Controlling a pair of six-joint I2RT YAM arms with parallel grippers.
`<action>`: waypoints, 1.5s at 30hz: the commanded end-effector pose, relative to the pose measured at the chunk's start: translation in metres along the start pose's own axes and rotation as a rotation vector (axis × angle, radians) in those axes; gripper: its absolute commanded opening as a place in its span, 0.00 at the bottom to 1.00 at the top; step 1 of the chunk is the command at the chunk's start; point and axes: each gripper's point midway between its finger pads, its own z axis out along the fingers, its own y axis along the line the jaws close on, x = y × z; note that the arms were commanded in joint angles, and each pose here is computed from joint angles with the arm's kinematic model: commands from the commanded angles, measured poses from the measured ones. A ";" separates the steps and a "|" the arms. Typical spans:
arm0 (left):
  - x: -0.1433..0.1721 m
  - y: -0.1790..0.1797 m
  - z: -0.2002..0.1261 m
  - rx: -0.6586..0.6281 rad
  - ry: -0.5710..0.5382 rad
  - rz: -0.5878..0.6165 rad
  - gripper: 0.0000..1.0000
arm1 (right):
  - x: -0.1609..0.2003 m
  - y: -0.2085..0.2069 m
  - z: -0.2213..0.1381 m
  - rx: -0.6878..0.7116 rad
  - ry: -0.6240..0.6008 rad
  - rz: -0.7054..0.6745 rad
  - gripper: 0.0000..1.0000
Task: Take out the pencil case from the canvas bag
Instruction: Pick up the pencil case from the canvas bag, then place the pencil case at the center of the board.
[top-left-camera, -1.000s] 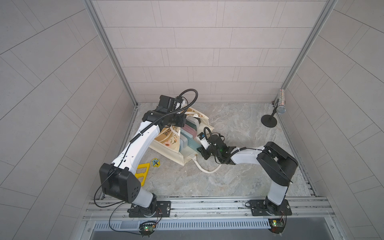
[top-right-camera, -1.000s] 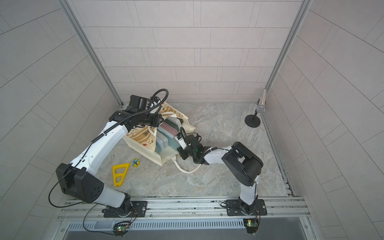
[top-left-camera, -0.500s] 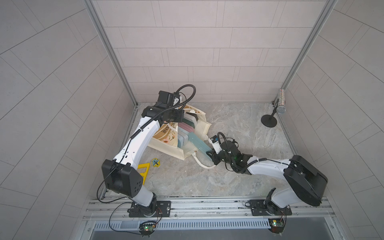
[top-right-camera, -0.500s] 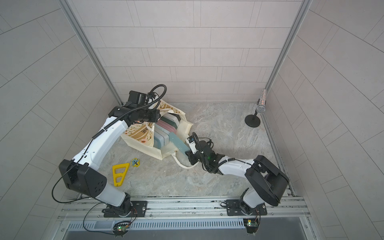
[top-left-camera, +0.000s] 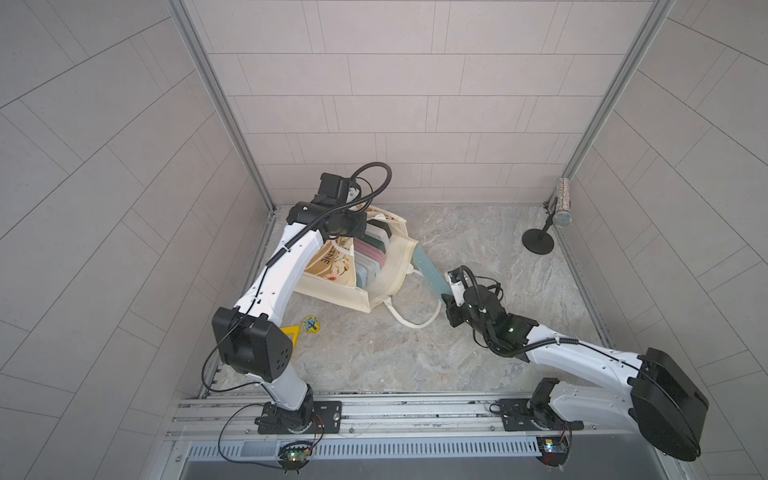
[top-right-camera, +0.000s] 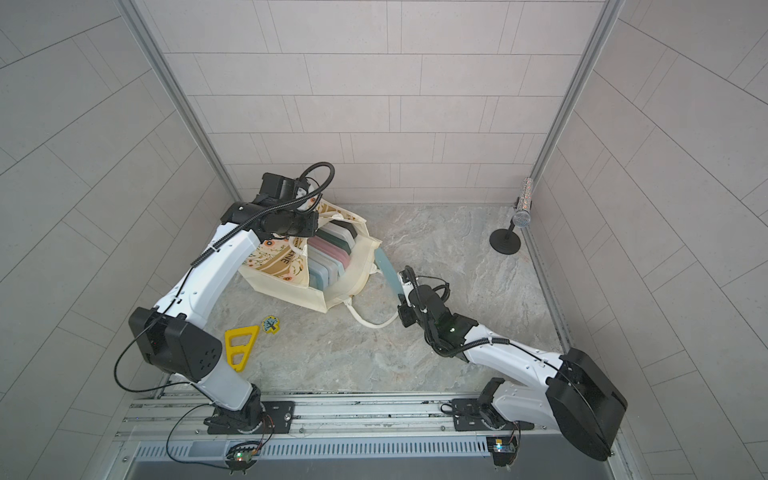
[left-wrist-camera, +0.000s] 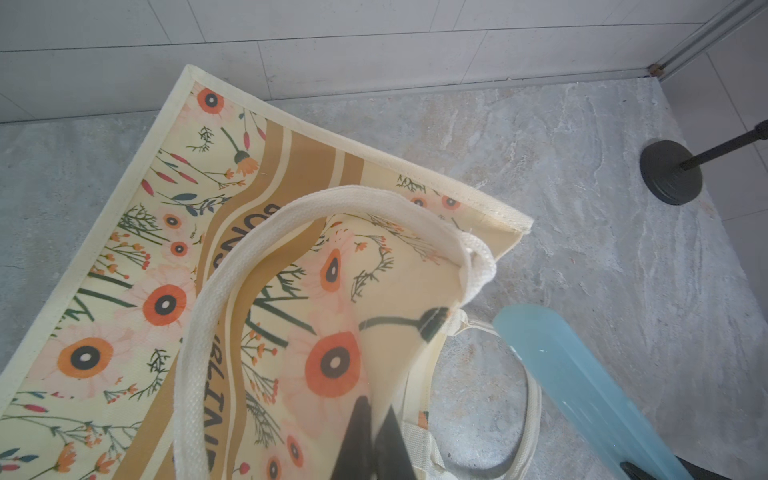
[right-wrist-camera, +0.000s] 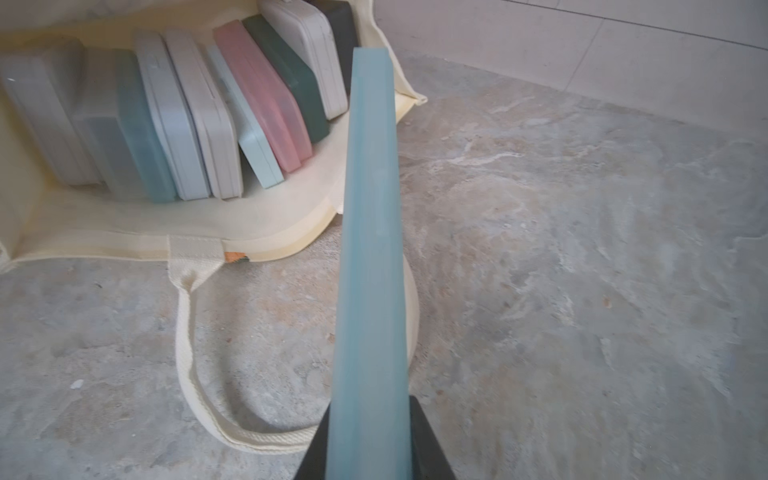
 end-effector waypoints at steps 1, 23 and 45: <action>-0.016 0.031 -0.027 -0.134 -0.087 -0.058 0.00 | -0.003 -0.024 -0.015 0.119 0.005 -0.051 0.21; -0.001 0.047 -0.034 -0.123 -0.112 -0.155 0.00 | -0.039 -0.140 0.013 0.687 0.320 -0.238 0.21; 0.003 0.034 -0.015 -0.034 -0.080 -0.166 0.00 | 0.011 -0.256 0.098 0.788 0.583 -0.308 0.21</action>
